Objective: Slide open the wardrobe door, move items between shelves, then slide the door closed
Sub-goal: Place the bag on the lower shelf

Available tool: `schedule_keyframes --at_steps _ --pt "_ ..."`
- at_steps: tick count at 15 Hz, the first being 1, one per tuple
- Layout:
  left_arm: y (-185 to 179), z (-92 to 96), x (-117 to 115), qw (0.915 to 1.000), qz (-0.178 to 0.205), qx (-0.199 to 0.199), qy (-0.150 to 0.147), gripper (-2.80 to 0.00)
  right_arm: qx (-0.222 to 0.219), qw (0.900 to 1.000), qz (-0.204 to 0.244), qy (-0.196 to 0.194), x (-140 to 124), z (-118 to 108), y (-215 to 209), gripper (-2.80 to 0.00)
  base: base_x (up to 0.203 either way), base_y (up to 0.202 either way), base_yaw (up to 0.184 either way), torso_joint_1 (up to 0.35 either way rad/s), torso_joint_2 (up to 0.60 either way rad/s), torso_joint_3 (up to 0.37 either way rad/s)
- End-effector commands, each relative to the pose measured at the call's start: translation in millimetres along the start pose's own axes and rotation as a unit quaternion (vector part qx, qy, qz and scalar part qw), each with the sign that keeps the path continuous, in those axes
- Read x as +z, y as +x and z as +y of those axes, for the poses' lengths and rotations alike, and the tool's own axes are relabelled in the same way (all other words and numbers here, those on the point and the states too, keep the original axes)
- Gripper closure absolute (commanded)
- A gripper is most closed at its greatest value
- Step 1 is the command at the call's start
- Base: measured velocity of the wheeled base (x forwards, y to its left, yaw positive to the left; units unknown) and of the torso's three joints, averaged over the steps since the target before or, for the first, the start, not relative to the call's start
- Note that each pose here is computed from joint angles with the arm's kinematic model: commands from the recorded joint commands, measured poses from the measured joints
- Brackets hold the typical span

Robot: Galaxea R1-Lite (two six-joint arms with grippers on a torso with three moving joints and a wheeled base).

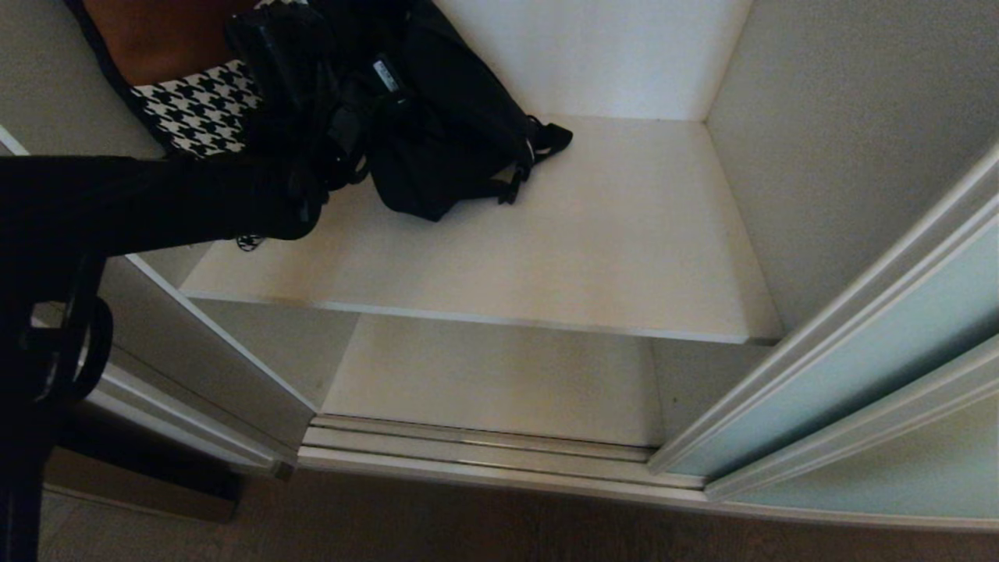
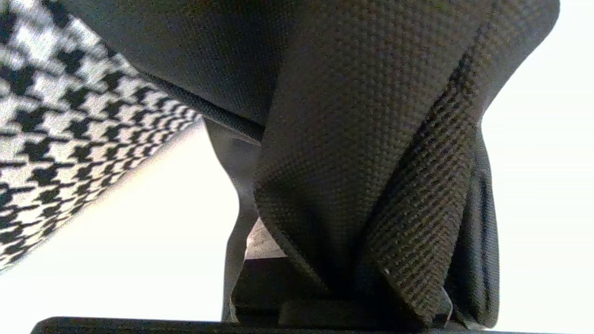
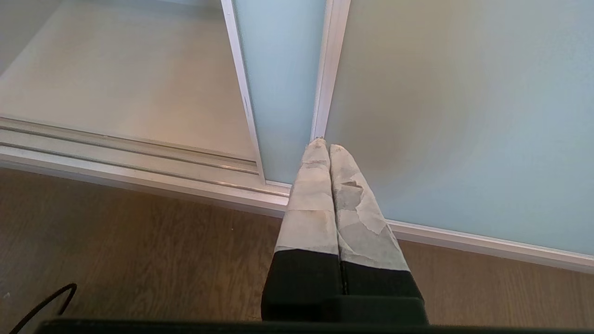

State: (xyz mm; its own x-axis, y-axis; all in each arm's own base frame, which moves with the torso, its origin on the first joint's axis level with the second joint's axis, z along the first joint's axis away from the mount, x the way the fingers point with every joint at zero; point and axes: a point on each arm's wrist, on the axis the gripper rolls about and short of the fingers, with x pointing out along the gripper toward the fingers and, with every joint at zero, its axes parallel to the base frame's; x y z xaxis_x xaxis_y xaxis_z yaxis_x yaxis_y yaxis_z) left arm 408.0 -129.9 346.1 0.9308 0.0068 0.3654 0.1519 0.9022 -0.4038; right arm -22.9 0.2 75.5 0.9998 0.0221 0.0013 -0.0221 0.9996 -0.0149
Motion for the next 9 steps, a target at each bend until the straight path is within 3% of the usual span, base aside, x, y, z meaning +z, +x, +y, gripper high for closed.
schedule_keyframes --at_steps 1,4,7,9 --pt "-14.1 -16.6 25.4 0.9999 -0.007 -0.015 0.004 0.00 0.000 1.000 0.000 0.000 -0.5 0.0 0.0 0.00 0.000 0.000 0.000 0.000 0.00 0.000" --pt "-25.6 -29.2 35.7 0.9988 0.012 -0.024 0.040 0.00 0.000 1.000 0.000 0.000 -0.5 0.0 0.0 0.00 0.000 0.000 0.000 0.000 0.00 0.000" --pt "-37.7 -29.9 43.1 0.9915 0.083 -0.035 0.093 0.00 0.000 1.000 0.000 0.000 -0.5 0.0 -0.1 0.00 0.000 0.000 0.000 0.000 0.00 0.000" --pt "-47.3 -30.7 56.3 0.9871 0.106 -0.051 0.109 0.00 0.000 1.000 0.000 0.000 -0.5 0.0 0.0 0.00 0.000 0.000 0.000 0.000 0.00 0.000"
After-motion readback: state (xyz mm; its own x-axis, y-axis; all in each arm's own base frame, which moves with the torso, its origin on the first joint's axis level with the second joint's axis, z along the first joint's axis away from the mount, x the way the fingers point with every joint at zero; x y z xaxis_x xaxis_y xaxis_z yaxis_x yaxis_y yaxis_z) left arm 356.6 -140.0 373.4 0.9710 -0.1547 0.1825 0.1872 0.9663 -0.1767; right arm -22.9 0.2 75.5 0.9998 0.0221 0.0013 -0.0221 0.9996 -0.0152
